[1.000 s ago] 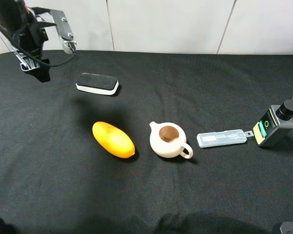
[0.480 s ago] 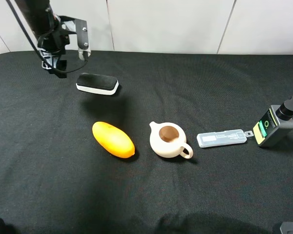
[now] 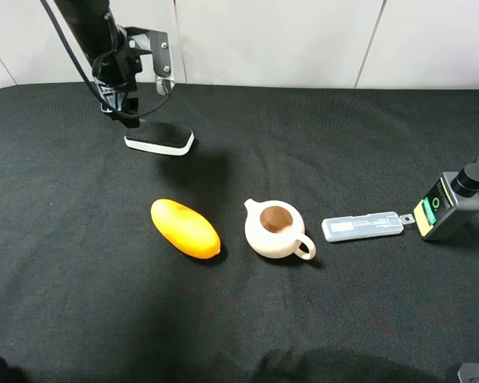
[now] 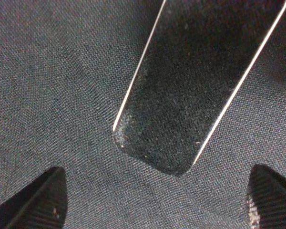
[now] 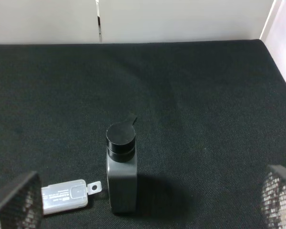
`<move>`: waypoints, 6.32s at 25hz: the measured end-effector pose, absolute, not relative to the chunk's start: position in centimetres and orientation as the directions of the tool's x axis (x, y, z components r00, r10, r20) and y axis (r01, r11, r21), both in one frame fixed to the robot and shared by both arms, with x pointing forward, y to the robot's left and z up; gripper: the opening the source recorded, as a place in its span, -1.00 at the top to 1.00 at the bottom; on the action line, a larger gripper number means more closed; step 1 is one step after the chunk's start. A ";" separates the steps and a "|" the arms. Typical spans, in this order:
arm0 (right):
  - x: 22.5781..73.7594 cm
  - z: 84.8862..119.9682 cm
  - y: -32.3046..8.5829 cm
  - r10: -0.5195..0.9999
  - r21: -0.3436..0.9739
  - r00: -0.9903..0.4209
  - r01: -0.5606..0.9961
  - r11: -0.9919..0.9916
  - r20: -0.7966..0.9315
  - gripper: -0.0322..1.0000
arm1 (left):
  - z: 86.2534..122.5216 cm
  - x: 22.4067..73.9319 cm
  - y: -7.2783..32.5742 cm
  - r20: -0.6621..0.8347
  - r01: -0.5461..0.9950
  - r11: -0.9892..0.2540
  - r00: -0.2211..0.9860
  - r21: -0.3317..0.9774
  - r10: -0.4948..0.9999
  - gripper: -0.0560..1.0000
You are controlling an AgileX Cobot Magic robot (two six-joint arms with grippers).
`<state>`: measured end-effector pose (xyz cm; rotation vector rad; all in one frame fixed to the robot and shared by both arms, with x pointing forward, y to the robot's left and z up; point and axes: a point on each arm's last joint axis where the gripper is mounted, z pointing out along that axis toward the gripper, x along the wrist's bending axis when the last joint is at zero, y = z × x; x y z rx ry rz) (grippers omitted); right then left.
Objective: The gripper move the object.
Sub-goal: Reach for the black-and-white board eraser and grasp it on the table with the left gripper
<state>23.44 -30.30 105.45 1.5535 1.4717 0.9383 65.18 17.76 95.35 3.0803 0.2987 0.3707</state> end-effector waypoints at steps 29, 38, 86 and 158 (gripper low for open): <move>23.5 105.5 -30.3 0.999 0.909 0.053 0.417 -0.023 0.001 -0.41 | 90.9 66.8 16.1 0.065 0.090 -0.996 0.994 -0.006 0.090 -0.61; 23.5 105.5 -30.3 0.999 0.909 0.053 0.417 -0.023 0.001 -0.41 | 90.1 67.0 16.0 0.072 0.031 -0.999 0.997 -0.007 0.031 -0.61; 23.5 105.5 -30.3 0.999 0.909 0.053 0.417 -0.023 0.001 -0.41 | 89.8 68.3 15.2 0.107 -0.014 -1.000 0.994 0.002 -0.014 -0.61; 23.5 105.5 -30.3 0.999 0.909 0.053 0.416 -0.023 0.001 -0.41 | 88.3 67.9 14.7 0.029 -0.073 -0.996 0.997 0.044 -0.072 -0.41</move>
